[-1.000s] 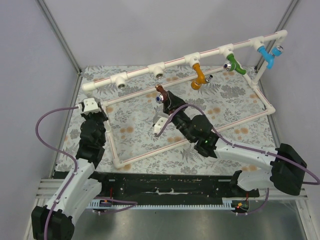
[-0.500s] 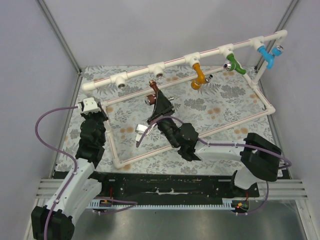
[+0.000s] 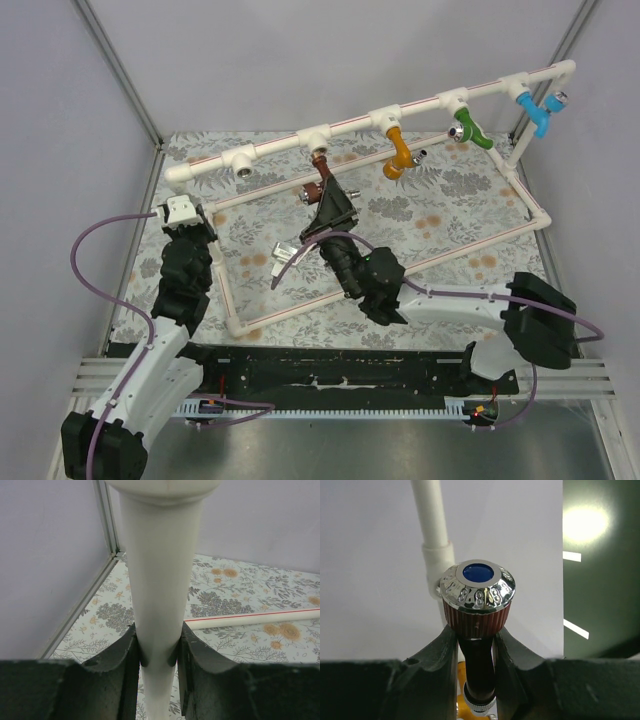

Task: Install the water faucets

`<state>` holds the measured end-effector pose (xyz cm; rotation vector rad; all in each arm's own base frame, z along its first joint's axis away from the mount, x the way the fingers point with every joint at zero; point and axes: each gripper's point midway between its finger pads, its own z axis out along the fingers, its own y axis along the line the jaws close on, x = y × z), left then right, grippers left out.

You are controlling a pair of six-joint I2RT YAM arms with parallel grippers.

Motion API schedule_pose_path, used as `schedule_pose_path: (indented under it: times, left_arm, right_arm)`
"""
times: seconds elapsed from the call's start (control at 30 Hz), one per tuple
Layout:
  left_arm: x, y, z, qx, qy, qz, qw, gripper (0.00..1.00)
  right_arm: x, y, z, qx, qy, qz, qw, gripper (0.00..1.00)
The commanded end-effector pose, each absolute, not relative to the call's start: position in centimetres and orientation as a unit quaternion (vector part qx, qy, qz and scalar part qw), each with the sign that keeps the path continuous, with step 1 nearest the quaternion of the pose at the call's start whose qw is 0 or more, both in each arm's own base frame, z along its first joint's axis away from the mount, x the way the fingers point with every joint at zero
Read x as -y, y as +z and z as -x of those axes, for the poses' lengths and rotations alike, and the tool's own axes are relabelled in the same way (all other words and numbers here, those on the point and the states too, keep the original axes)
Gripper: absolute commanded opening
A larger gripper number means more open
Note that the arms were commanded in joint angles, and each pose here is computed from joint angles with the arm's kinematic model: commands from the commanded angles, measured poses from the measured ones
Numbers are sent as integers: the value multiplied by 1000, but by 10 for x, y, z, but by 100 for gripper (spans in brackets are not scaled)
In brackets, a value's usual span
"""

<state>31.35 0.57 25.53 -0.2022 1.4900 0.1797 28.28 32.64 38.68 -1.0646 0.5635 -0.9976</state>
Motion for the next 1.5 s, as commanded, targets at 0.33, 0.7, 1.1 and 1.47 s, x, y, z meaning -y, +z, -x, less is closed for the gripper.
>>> schedule_pose_path:
  times: [0.33, 0.7, 1.1, 1.47]
  left_arm:
    - [9, 260, -315, -677, 53, 80, 730, 2]
    - [9, 261, -313, -675, 53, 78, 732, 2]
    - [11, 262, -312, -674, 51, 76, 733, 2]
    - [12, 260, -313, -676, 51, 75, 731, 2]
  right_arm:
    - [-293, 421, -269, -319, -412, 433, 736, 0]
    - [-307, 418, -277, -317, -408, 436, 737, 0]
    - [-301, 415, -292, -326, -428, 428, 726, 0]
    - [-307, 401, -303, -322, -427, 457, 711, 0]
